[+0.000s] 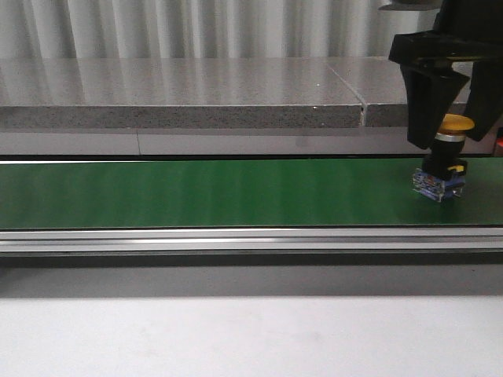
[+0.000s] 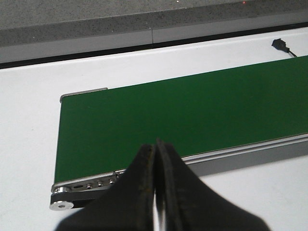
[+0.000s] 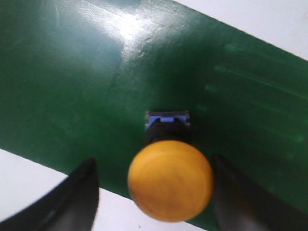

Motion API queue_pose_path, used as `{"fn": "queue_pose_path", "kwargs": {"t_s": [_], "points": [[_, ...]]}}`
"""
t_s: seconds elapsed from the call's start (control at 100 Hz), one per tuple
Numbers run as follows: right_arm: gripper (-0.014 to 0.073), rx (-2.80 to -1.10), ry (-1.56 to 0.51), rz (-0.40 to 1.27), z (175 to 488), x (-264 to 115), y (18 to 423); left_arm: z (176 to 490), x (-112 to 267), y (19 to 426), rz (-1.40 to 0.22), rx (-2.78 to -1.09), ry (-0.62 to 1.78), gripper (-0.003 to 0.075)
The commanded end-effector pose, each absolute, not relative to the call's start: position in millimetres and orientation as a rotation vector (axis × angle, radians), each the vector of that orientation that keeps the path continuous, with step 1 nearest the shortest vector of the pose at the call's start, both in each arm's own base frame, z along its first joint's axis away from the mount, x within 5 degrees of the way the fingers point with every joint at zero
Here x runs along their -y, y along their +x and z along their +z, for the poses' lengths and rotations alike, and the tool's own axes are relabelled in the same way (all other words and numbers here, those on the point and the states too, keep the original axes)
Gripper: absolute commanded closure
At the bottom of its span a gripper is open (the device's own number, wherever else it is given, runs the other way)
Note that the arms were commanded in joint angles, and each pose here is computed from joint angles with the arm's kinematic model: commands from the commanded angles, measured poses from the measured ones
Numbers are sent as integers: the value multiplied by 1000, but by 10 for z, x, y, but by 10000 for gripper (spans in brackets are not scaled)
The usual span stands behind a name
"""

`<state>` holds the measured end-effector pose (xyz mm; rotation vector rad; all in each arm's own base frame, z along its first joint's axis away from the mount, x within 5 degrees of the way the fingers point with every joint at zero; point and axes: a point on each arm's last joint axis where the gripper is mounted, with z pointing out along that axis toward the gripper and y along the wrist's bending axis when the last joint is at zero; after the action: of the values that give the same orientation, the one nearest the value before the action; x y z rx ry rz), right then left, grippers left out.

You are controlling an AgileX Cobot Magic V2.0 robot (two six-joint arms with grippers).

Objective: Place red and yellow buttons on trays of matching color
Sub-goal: 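Lower the right gripper onto the arriving yellow button and close, then carry the yellow button into the yellow tray and open the right gripper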

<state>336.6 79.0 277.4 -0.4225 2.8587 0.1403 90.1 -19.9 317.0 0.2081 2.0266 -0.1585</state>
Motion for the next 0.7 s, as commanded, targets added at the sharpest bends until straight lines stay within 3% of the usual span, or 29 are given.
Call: {"fn": "queue_pose_path", "kwargs": {"t_s": [0.0, 0.09, 0.18, 0.43, 0.69], "points": [[318, -2763, -425, 142, 2998, -781, 3373, 3308, 205, 929, -165, -1935, 199, 740], [466, -2754, -422, 138, 3001, -776, 3382, 3308, 205, 929, -165, -1935, 199, 740], [529, -2745, -419, 139, 3007, -777, 3387, 3308, 205, 929, -165, -1935, 199, 740], [536, -2705, -267, 145, 3205, -677, 3301, 3308, 205, 929, -165, -1935, 199, 740], [536, -2671, 21, 120, 3392, -156, 3164, 3308, 205, 929, -165, -1935, 199, 740]]}}
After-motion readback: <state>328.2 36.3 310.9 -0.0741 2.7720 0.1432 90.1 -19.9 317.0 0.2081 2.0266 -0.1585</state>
